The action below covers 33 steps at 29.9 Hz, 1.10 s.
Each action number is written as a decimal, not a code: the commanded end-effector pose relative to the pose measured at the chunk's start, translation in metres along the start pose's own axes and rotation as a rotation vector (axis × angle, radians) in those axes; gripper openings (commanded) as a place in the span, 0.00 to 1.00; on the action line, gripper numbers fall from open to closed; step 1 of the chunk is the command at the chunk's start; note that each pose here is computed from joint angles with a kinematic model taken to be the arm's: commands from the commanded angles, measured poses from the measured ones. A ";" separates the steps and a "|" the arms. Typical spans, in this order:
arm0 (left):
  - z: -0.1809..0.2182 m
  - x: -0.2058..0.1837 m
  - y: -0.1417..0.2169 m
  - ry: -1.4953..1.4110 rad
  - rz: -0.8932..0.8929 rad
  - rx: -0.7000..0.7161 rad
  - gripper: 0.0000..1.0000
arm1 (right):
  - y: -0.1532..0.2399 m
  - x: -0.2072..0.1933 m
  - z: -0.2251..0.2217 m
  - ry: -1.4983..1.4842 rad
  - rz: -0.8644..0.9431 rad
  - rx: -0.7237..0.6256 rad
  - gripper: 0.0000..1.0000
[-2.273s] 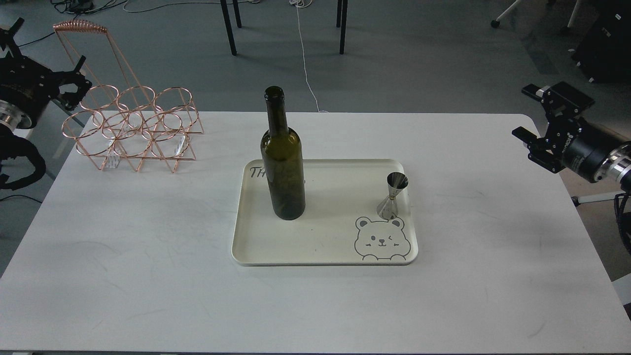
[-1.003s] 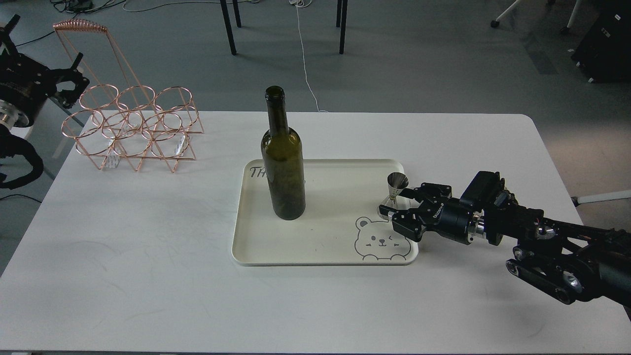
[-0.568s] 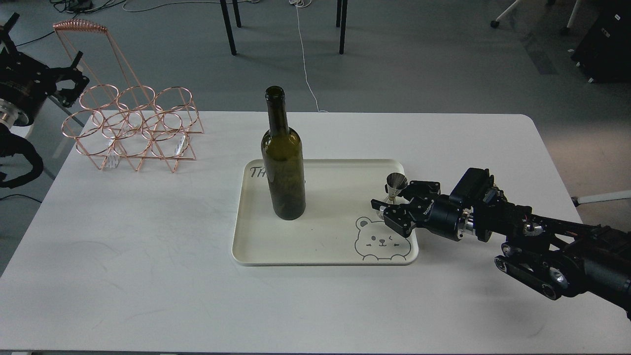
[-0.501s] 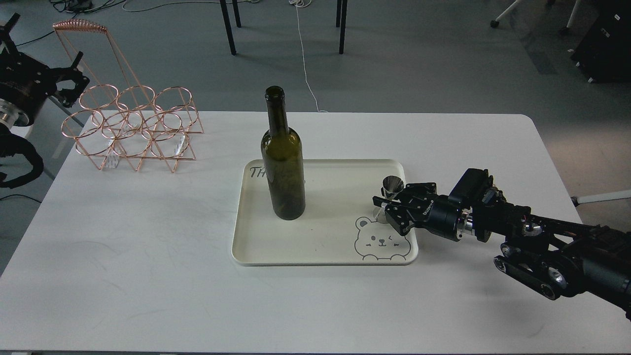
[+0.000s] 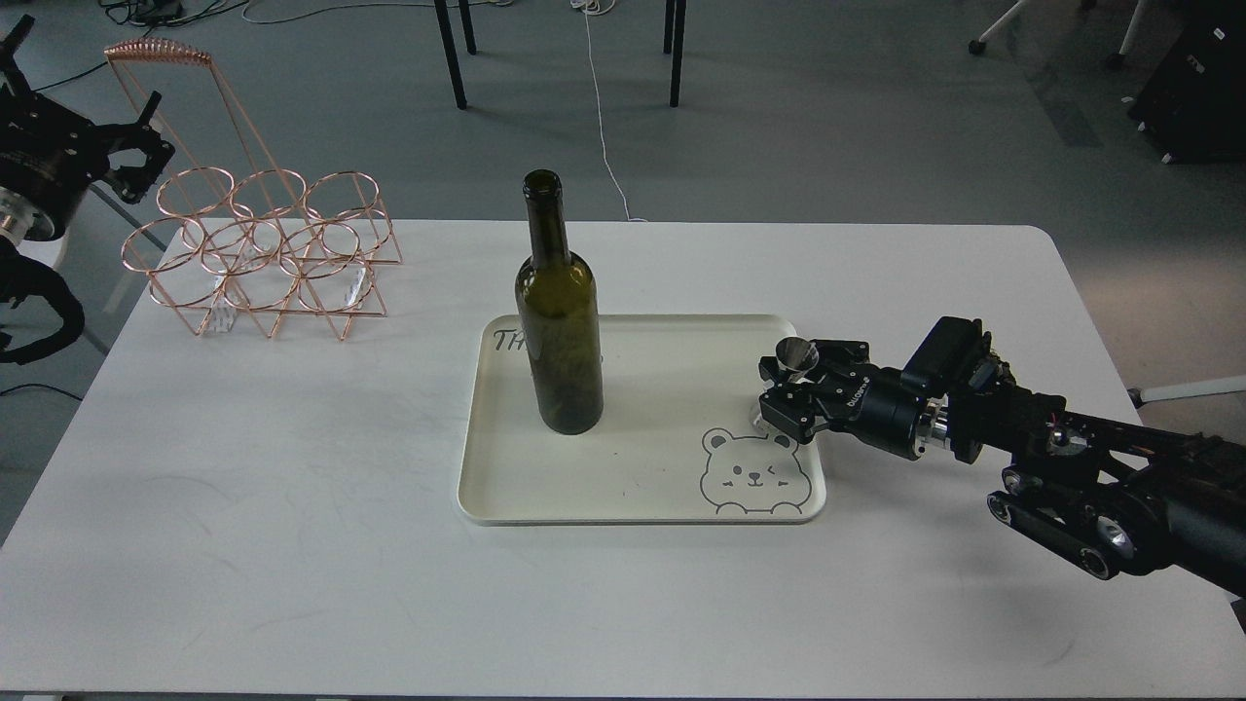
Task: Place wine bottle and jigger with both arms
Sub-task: 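Carry the jigger off the tray and set it on the table beside it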
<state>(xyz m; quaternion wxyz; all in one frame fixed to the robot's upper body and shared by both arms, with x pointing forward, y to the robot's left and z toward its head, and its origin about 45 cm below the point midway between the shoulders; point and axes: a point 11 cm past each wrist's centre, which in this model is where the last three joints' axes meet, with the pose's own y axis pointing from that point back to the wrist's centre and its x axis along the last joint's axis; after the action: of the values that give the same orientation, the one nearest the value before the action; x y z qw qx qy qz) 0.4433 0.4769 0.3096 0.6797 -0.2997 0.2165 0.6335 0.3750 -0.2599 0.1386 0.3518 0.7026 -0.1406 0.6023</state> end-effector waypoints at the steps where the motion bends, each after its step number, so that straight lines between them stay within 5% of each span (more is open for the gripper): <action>1: 0.006 -0.003 -0.001 -0.007 -0.006 -0.007 0.99 | 0.025 0.018 0.022 0.015 0.045 -0.056 0.04; 12: 0.009 -0.005 -0.002 -0.012 -0.006 -0.009 0.99 | 0.116 -0.010 0.058 -0.065 0.041 -0.249 0.05; 28: 0.014 -0.018 -0.010 -0.015 -0.034 -0.017 0.99 | 0.123 -0.056 0.053 -0.197 0.011 -0.332 0.12; 33: 0.018 -0.017 -0.010 -0.020 -0.033 -0.021 0.99 | 0.121 -0.060 0.055 -0.198 0.008 -0.345 0.25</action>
<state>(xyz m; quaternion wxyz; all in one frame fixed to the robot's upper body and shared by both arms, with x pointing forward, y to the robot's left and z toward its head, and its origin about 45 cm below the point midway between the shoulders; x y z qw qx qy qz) 0.4500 0.4743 0.3342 0.6894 -0.3045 0.1997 0.6262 0.3259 -0.3960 0.1211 0.4476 0.6884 -0.2767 0.4992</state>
